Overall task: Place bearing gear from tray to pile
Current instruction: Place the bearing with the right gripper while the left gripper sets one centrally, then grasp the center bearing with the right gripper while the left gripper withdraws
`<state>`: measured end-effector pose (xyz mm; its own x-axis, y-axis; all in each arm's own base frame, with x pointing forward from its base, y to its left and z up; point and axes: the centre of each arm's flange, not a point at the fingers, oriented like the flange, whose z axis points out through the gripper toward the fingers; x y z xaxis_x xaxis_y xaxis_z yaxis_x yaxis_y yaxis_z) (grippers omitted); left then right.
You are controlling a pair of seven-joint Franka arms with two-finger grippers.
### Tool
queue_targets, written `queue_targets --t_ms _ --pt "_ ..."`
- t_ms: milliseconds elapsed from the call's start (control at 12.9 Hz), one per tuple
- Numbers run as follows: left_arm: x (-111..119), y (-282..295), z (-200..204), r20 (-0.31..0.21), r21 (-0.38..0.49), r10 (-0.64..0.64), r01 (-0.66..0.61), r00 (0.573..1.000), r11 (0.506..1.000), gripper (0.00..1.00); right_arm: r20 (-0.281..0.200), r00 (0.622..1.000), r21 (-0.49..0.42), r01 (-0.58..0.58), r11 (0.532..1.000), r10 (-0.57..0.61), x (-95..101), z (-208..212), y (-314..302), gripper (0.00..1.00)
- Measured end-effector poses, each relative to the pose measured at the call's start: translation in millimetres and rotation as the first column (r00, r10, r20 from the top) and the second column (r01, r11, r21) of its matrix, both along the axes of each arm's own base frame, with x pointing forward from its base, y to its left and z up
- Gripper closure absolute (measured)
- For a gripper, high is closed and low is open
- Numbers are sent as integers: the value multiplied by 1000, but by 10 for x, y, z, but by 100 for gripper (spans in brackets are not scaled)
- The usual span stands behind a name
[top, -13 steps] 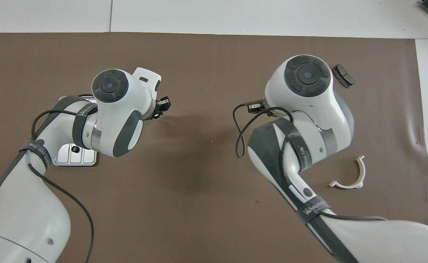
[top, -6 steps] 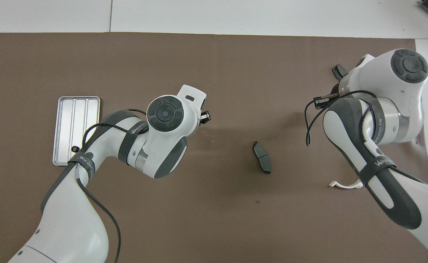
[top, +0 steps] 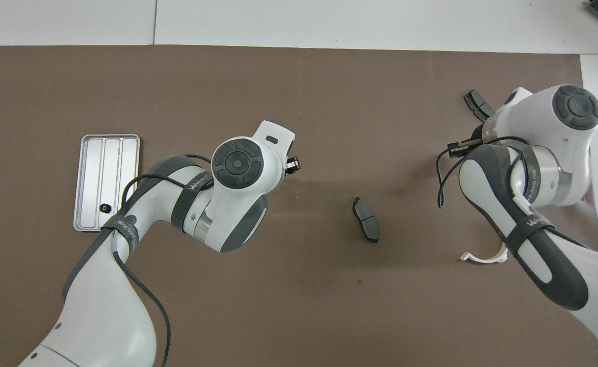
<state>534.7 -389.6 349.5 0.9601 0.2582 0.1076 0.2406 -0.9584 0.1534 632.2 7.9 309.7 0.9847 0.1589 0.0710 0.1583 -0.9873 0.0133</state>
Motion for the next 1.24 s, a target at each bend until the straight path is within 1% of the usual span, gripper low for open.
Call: queue_targets --t_ms 77,155,232,386,464,618,773,927,1082,1159,1236 --pt "0 1 -1 0 0 0 0 1000 1000 26 1 1000 0 0 1000 0 -8 -57 -1 65" --pt "4 9 -4 -1 1 2 -2 1000 1000 10 -1 1000 -1 0 1000 0 -13 -91 -2 65" --pt "13 28 -11 -3 4 5 -5 1000 1000 6 -2 1000 -1 0 1000 0 -18 -101 -2 65" --pt "79 172 -46 -24 27 27 -26 999 999 7 -5 1000 -1 0 1000 0 -24 -111 -2 65" --pt "161 330 -65 -39 46 38 -36 999 998 7 -5 1000 -1 0 1000 0 -27 -115 -2 65" --pt "413 832 -71 -66 82 19 -13 998 997 7 -5 1000 -1 0 1000 0 -27 -116 -2 48" --pt "649 1462 -19 -100 111 -41 53 994 992 7 -2 1000 0 -2 1000 2 -22 -108 9 23" --pt "795 2081 87 -132 126 -129 146 983 981 7 9 1000 2 -5 1000 5 -6 -51 46 0" --pt "863 2632 162 -154 128 -220 240 963 962 7 33 999 16 32 999 -33 9 101 196 0" --pt "875 2918 168 -161 126 -266 287 950 950 7 41 997 27 70 997 -71 -1 216 409 0" --pt "877 3150 173 -165 124 -303 324 939 938 7 40 994 37 100 994 -101 -21 319 652 0"
